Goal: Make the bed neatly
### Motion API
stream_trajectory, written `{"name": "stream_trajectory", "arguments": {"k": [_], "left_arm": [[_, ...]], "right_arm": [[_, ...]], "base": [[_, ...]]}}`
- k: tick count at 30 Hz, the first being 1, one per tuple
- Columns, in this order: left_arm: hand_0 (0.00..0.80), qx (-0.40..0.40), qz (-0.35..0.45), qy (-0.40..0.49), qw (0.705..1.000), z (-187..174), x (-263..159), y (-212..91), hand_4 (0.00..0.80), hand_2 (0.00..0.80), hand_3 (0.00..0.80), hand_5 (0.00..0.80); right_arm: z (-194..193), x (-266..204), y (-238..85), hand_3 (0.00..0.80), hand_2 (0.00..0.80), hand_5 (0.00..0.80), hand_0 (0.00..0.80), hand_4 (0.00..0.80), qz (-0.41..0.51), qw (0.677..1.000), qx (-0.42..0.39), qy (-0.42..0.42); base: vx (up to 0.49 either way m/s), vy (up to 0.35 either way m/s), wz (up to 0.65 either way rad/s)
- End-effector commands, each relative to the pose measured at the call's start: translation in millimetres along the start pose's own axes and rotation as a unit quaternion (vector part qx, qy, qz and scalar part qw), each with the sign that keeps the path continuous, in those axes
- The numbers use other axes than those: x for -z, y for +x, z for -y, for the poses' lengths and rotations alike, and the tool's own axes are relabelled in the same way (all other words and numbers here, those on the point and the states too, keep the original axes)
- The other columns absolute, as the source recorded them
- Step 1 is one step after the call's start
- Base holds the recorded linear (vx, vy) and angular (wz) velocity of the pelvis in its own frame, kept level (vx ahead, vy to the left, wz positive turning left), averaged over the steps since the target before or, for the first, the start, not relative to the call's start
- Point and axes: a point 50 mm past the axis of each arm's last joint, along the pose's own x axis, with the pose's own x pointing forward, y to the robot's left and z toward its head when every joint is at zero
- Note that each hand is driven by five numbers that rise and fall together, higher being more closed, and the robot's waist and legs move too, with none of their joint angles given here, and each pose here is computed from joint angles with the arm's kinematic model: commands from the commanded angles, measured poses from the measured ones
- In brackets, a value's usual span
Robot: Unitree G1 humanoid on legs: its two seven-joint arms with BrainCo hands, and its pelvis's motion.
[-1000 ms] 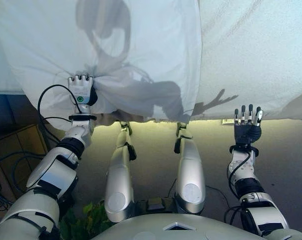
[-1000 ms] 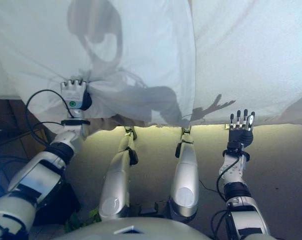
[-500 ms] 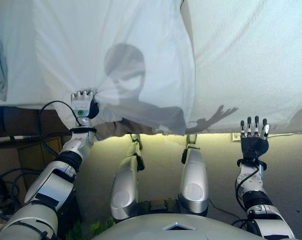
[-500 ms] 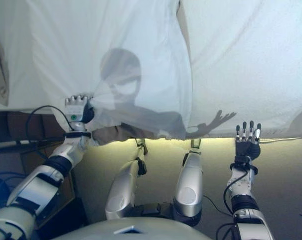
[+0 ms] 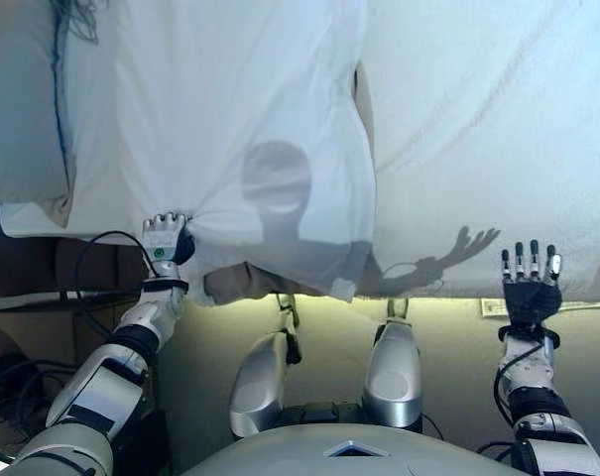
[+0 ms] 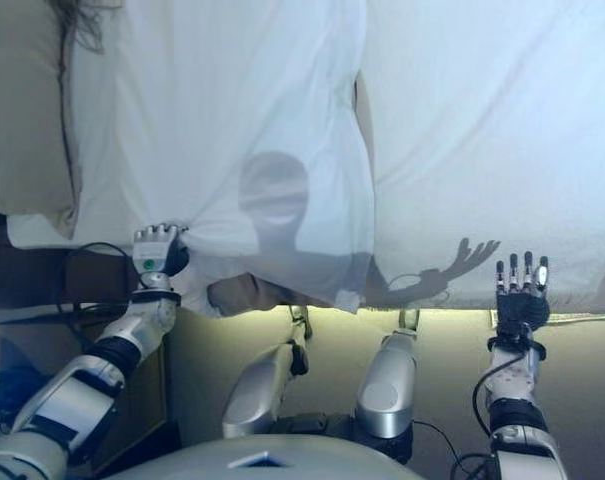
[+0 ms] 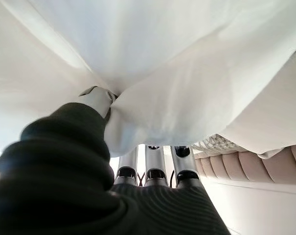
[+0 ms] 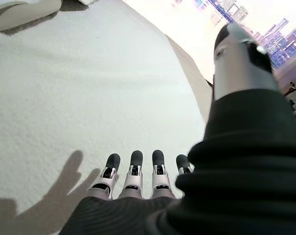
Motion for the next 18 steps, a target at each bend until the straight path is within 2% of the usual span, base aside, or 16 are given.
{"name": "stream_trajectory", "arguments": {"k": [1, 10, 17, 18], "left_arm": [[0.8, 0.054, -0.036, 0.047, 0.997, 22, 27, -38, 0.8, 0.8, 0.8, 0.8], [0.8, 0.077, -0.04, 0.06, 0.994, 23, 34, -37, 0.8, 0.8, 0.8, 0.8], [0.8, 0.089, -0.012, 0.02, 0.996, 33, 8, -39, 0.8, 0.8, 0.8, 0.8], [0.703, 0.093, -0.009, 0.018, 0.995, 36, 4, -40, 0.703, 0.703, 0.703, 0.703]], "right_arm": [[-3, -10, 4, 0.0, 0.0, 0.0, 0.0, 0.0, 0.052, 0.999, 0.01, -0.012], [-12, -12, 21, 0.0, 0.0, 0.0, 0.0, 0.0, 0.081, 0.996, 0.031, -0.008], [-26, 1, 30, 0.0, 0.0, 0.0, 0.0, 0.0, 0.084, 0.996, 0.036, -0.002], [-28, 3, 31, 0.0, 0.0, 0.0, 0.0, 0.0, 0.087, 0.996, 0.037, 0.0]], "base": [[-0.001, -0.038, 0.04], [0.0, -0.004, 0.0], [0.001, -0.015, 0.1], [-0.006, -0.056, 0.07]]}}
